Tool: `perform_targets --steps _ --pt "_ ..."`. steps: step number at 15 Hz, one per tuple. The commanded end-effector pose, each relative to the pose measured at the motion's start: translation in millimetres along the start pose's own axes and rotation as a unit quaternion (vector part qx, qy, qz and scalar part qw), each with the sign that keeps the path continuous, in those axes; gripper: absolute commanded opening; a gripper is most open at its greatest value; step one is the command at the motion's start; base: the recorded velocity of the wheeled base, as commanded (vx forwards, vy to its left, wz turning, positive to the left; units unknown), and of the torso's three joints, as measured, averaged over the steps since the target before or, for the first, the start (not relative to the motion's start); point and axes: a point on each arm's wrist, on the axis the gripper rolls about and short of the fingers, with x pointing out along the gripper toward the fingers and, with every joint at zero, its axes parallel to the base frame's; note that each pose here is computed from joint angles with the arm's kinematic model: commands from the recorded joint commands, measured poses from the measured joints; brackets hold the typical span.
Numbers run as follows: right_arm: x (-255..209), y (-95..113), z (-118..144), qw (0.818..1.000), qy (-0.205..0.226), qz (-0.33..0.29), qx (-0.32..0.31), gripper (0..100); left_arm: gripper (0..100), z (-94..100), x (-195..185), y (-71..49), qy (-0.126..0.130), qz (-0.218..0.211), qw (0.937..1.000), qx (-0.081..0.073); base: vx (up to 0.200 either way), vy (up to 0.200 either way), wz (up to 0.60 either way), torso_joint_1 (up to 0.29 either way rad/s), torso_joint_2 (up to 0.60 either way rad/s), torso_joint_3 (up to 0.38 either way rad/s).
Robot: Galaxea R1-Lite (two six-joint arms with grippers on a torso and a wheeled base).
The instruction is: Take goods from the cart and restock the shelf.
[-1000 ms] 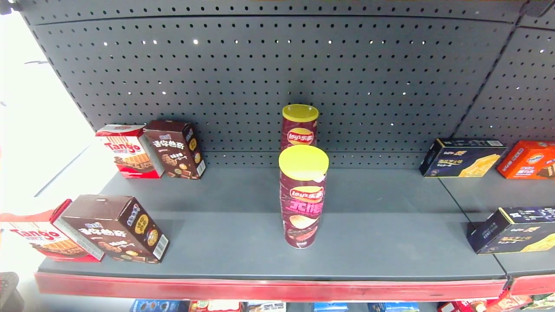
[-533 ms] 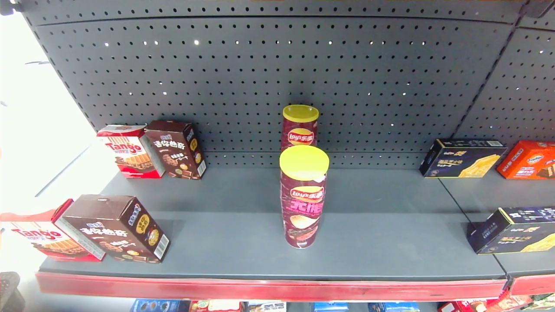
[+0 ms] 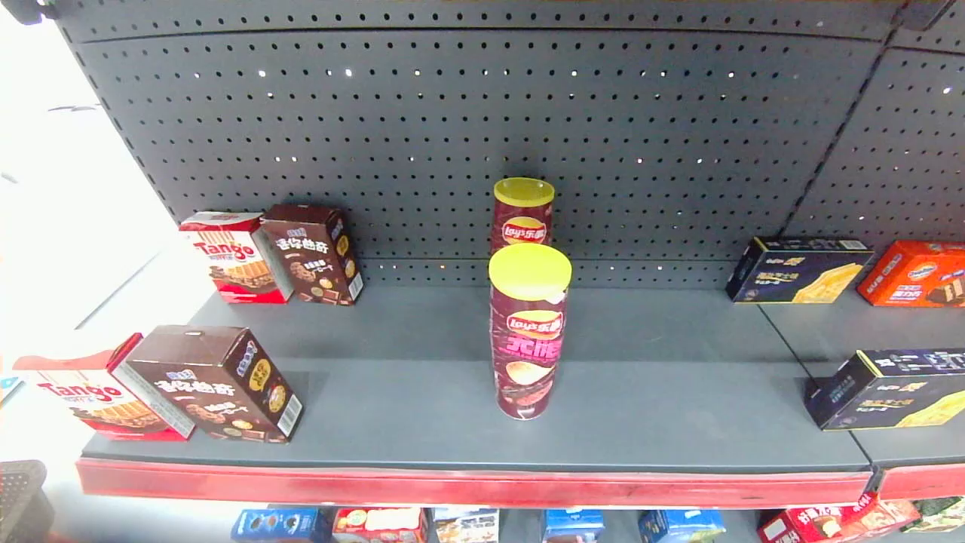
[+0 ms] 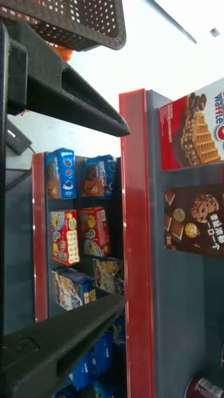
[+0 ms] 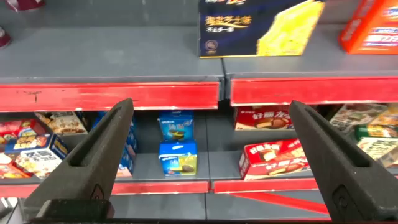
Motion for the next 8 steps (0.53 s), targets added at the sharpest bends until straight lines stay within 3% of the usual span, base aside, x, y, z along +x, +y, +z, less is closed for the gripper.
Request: perform_targets --steps 1,8 --pt "0.3 0.0 0.0 1.0 0.002 0.0 0.0 100 100 0.0 0.0 0.0 0.0 0.0 1.0 0.001 0.0 0.0 0.0 0.0 0.0 0.0" --pt "0.3 0.0 0.0 1.0 0.002 0.0 0.0 100 100 0.0 0.0 0.1 0.0 0.001 1.0 -0.001 0.0 0.0 0.0 0.0 0.0 0.0"
